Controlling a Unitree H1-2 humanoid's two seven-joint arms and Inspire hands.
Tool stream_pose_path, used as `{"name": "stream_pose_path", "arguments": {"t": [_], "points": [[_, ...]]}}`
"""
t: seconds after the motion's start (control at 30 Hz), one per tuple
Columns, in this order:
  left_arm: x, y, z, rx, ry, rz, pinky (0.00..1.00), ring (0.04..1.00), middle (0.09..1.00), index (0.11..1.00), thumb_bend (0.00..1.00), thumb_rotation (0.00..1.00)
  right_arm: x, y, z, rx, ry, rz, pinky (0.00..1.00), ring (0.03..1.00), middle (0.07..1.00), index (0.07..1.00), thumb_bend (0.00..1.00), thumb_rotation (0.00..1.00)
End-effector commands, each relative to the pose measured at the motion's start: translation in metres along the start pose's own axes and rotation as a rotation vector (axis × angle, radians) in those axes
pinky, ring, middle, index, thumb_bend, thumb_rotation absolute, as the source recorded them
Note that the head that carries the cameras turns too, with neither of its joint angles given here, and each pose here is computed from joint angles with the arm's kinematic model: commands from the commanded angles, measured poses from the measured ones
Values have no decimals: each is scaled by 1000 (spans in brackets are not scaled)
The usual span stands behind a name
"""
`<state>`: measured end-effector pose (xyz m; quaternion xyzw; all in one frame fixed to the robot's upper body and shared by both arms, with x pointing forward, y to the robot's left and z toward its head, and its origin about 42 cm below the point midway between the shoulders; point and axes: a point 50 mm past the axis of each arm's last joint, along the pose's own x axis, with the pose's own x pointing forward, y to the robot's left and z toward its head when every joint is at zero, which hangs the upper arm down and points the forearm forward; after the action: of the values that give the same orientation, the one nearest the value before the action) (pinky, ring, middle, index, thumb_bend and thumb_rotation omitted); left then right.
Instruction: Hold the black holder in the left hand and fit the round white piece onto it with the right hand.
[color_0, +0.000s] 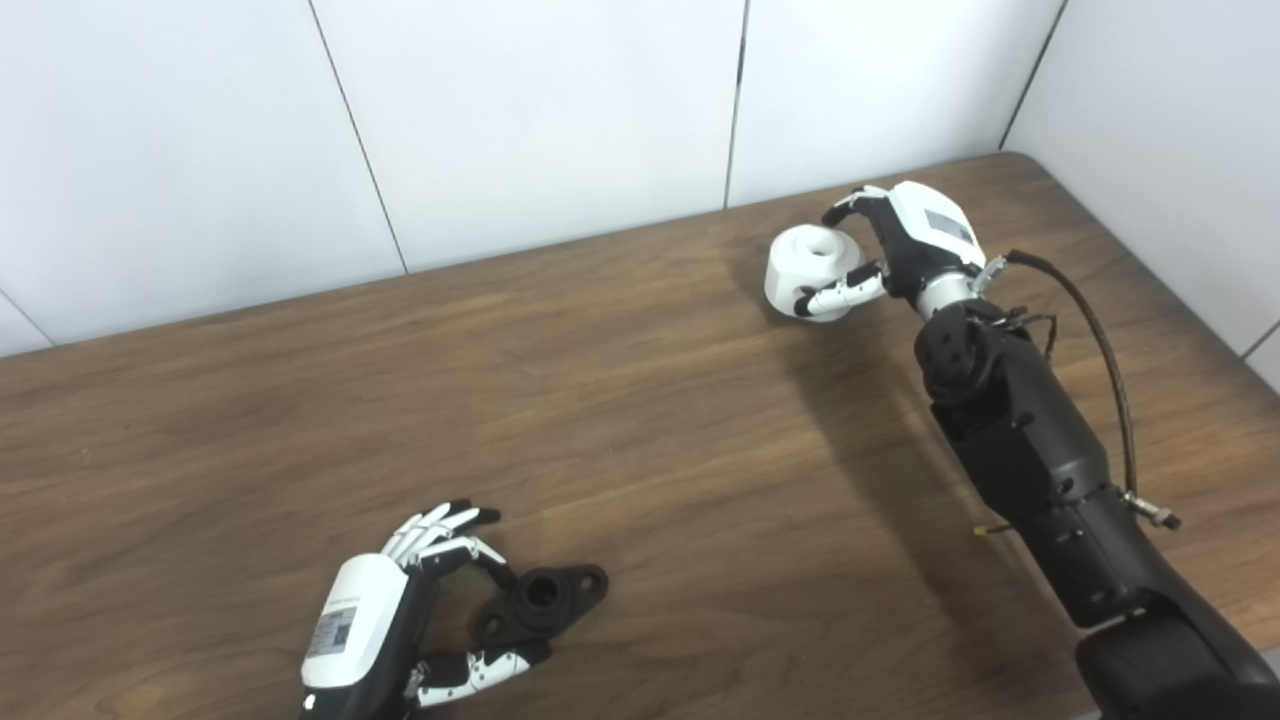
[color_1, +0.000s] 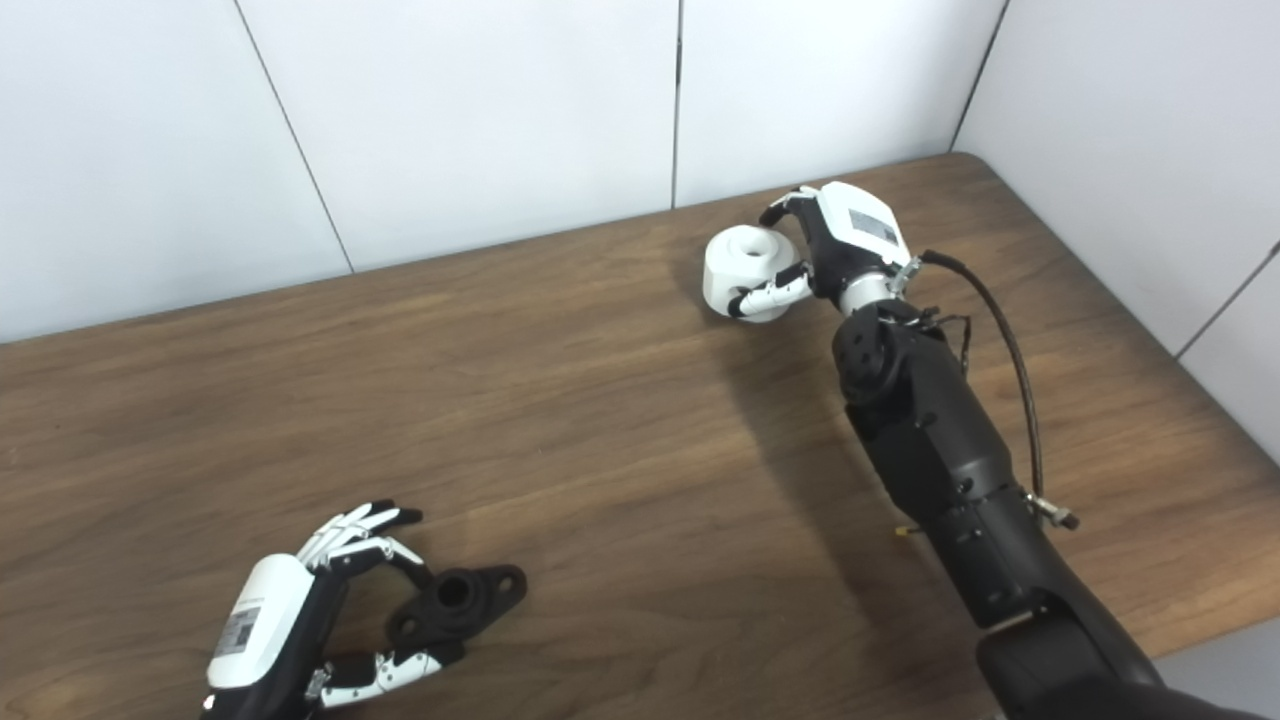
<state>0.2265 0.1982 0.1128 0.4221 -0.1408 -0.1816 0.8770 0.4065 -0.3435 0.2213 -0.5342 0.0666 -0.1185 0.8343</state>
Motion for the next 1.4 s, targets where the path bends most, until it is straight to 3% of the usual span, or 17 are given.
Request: {"name": "stream_pose_path", "arguments": {"t": [0.0,0.87,0.93,1.0,1.37], "points": [[-14,-6,-13,20,70,-63,880,889,818,485,518,43,11,-27,9,-3,-24,-86,831,951,909,730,802,294],[-11,-6,-10,31,65,-55,866,877,812,485,519,43,14,-33,11,10,-57,-84,775,904,851,575,742,275],[-11,-6,-10,30,66,-53,867,878,813,485,519,43,14,-33,11,9,-58,-82,782,908,851,524,608,208],[-11,-6,-10,26,67,-51,868,877,812,485,519,43,14,-33,12,4,-59,-79,783,907,851,500,541,173],[-11,-5,-11,34,63,-46,875,875,809,485,519,44,12,-33,13,0,-74,-88,774,881,813,487,517,155]]}}
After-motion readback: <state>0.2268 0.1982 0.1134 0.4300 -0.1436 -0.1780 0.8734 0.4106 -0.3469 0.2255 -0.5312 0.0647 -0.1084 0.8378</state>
